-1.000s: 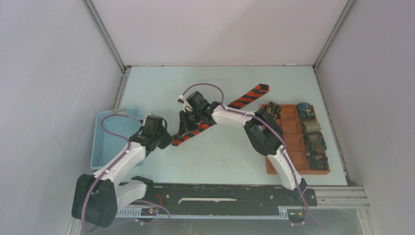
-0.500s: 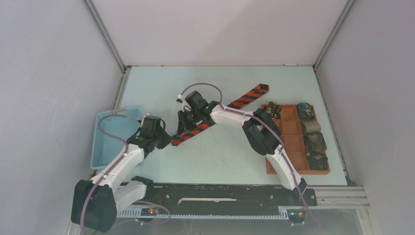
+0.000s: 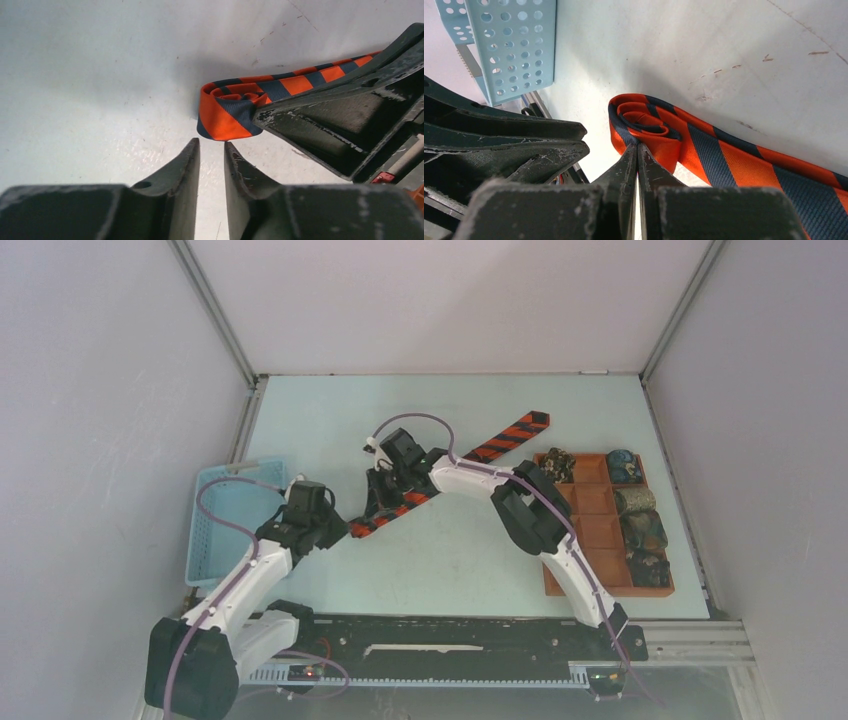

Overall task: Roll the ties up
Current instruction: Roll the tie at the center of the board.

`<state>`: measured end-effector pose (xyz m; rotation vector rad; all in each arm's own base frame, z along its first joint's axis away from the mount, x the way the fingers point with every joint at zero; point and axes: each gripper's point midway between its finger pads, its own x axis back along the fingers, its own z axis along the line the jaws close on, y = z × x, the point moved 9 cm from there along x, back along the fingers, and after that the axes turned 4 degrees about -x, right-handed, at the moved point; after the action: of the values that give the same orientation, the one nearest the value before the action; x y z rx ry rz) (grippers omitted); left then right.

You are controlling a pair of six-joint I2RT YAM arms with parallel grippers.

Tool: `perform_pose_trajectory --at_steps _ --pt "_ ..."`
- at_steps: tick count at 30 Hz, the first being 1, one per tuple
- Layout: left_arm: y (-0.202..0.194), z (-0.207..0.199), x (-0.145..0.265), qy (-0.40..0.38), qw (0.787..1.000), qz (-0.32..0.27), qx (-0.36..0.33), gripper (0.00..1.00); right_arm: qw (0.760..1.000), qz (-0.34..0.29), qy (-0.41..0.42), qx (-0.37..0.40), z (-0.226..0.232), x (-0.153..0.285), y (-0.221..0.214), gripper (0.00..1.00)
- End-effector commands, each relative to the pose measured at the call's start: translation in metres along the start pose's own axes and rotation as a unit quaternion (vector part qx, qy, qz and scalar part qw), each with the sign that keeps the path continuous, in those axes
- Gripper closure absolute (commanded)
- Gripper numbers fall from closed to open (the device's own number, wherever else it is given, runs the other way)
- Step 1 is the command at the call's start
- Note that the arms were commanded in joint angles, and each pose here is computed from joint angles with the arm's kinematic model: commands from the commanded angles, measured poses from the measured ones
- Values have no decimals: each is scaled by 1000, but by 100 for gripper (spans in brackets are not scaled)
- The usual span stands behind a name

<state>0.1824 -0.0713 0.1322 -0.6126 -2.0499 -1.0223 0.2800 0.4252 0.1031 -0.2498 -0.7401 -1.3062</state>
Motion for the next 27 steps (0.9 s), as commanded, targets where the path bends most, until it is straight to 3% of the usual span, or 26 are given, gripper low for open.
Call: perform_pose_trajectory --at_steps 1,12,27 --pt "3 4 1 2 1000 -17 -8 67 1000 -6 7 8 -3 0 7 96" --pt "3 0 -8 -39 999 0 -6 52 1000 1 -1 1 -20 -6 3 99" --pt "2 2 -22 -53 998 18 -1 53 1000 3 -6 -9 -38 -8 -2 100"
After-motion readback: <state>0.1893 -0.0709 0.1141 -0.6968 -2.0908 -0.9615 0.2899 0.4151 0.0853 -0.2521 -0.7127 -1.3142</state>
